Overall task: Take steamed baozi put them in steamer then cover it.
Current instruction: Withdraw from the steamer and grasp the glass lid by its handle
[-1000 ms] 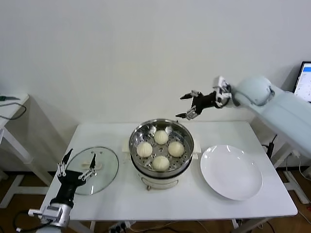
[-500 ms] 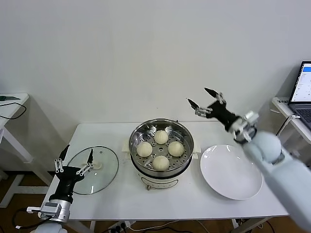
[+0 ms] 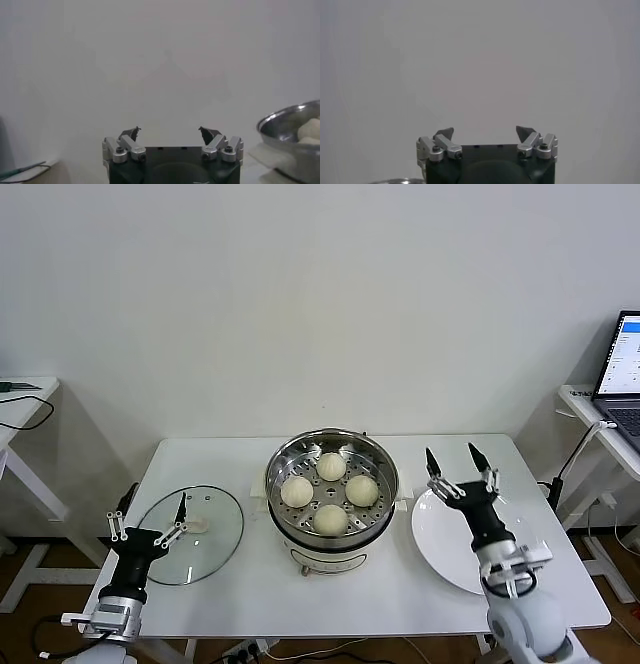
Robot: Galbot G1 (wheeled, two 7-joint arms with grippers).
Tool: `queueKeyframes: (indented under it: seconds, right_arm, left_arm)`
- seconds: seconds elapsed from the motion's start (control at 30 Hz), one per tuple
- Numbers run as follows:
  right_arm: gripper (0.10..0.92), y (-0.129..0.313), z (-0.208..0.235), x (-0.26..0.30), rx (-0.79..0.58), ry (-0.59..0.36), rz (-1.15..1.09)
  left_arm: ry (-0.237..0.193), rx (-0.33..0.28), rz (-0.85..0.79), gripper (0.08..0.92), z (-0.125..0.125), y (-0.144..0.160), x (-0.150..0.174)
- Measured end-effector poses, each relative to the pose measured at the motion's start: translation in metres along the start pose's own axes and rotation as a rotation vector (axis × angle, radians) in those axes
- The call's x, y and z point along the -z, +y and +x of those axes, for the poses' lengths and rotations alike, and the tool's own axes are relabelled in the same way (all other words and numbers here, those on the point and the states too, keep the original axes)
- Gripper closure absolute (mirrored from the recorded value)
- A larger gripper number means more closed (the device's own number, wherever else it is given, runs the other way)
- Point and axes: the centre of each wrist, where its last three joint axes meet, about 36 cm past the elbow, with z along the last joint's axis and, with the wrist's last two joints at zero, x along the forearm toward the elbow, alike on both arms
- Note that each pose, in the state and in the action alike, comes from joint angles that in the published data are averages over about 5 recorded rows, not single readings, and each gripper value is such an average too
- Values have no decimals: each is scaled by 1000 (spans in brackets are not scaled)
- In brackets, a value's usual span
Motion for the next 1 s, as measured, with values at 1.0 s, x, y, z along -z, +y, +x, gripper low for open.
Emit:
queueKeyframes:
  seconds: [1.0]
  right_arm:
    - [200, 10, 41, -25, -164, 13, -52]
  left_arm:
    - [22, -219, -1025, 177, 9, -15, -116]
